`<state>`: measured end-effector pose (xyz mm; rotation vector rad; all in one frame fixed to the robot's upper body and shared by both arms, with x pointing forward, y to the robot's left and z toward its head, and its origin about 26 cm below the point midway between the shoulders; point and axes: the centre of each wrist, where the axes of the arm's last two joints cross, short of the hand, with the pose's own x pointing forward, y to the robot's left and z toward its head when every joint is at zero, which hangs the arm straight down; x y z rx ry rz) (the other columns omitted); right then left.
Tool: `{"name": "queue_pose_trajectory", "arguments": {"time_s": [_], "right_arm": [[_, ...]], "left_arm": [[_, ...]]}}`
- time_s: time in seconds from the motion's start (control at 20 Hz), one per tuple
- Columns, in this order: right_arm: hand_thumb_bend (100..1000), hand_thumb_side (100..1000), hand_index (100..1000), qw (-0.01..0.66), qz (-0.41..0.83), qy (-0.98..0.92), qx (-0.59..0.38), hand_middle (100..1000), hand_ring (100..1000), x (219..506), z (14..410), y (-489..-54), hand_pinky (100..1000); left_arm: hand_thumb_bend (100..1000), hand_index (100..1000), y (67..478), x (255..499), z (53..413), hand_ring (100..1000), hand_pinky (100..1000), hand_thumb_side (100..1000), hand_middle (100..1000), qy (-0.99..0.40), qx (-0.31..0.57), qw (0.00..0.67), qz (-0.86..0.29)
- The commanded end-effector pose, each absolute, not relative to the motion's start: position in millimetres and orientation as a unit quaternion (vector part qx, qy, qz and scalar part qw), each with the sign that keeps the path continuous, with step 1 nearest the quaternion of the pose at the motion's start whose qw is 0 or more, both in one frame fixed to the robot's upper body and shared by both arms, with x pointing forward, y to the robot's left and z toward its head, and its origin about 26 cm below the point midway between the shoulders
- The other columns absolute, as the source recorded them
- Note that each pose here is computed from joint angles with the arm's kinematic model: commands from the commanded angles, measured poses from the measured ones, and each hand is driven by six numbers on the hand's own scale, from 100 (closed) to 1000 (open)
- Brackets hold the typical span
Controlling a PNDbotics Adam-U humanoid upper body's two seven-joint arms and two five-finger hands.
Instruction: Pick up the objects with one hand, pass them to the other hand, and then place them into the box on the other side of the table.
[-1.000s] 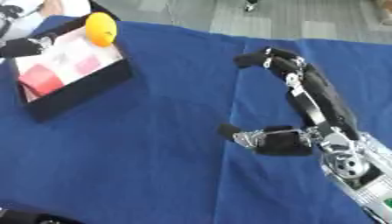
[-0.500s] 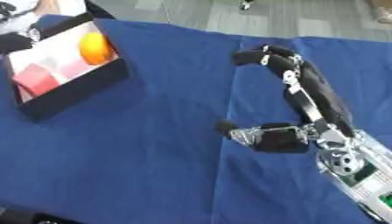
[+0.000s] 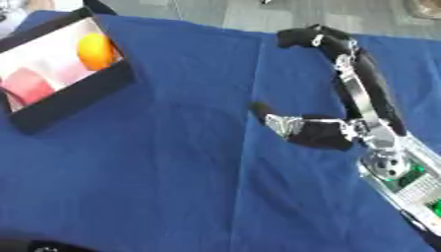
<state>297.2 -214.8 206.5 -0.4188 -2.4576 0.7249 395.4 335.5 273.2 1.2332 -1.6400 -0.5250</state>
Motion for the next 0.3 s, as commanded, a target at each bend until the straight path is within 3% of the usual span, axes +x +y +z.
{"name": "queue_pose_trajectory", "arguments": {"time_s": [0.05,0.15,0.2,0.3], "right_arm": [[454,176,816,0.271,0.230,-0.918,-0.177,665,786,296,220,-231,806],[439,196,814,0.291,0.204,-0.916,-0.187,658,785,296,217,-240,800],[503,142,812,0.304,0.194,-0.913,-0.191,655,785,295,215,-243,798],[518,130,808,0.329,0.178,-0.907,-0.194,651,785,293,208,-250,796]], "left_arm": [[100,805,335,380,293,683,975,812,662,-0.717,0.494,0.454,-0.190],[100,803,331,372,291,679,979,804,670,-0.731,0.479,0.450,-0.184],[100,801,329,368,290,677,980,800,675,-0.737,0.471,0.449,-0.181],[100,807,322,362,285,682,984,814,696,-0.751,0.450,0.450,-0.177]]}}
